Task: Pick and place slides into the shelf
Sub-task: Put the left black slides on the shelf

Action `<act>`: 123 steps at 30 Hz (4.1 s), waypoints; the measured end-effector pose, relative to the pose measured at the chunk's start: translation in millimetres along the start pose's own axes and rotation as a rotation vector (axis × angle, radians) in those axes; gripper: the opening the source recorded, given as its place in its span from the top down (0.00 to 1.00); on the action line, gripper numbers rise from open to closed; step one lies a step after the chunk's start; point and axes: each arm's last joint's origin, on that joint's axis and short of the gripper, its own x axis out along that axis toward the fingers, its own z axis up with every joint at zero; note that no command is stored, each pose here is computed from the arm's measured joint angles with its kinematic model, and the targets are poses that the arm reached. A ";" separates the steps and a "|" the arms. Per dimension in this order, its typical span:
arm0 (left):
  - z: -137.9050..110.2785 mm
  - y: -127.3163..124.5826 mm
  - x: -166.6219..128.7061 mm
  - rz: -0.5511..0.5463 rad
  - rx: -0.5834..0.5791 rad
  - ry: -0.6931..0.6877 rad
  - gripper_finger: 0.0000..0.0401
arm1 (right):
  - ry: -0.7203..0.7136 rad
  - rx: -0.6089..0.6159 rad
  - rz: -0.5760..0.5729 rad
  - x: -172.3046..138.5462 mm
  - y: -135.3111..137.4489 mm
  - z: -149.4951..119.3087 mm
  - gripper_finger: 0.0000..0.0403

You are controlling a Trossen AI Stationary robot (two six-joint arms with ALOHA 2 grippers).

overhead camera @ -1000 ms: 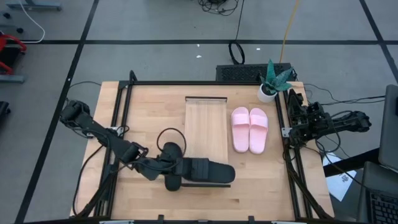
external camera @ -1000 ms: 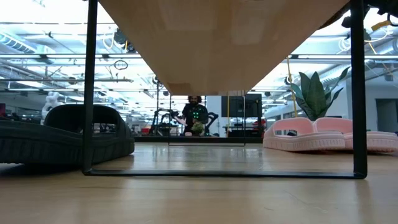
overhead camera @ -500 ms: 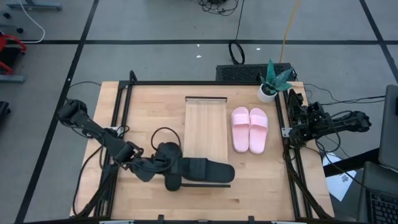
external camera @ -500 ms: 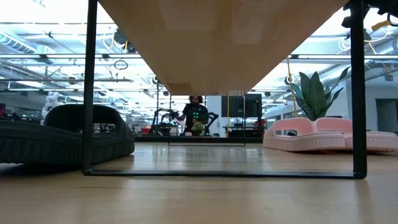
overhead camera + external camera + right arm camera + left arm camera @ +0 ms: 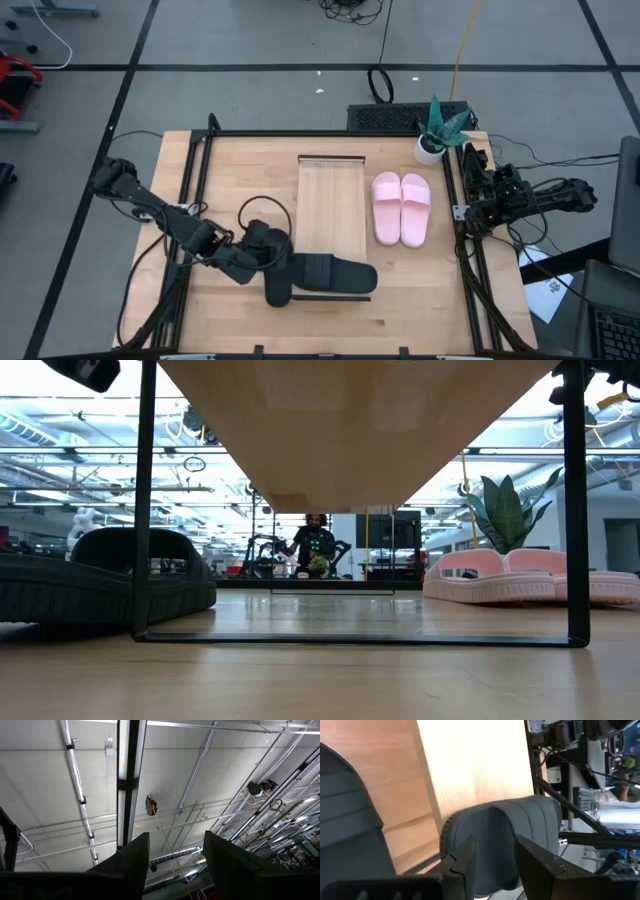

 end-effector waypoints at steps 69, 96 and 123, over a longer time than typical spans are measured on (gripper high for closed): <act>1.8 10.6 16.7 0.148 -0.035 0.120 0.70 | 0.000 -0.007 0.000 0.0 0.0 0.0 0.56; -4.9 5.6 17.5 0.092 -0.063 0.145 0.98 | 0.000 -0.007 0.000 0.0 0.0 0.1 0.56; -13.5 9.3 8.8 0.106 -0.090 0.146 0.92 | 0.000 -0.007 0.000 0.0 0.0 0.0 0.56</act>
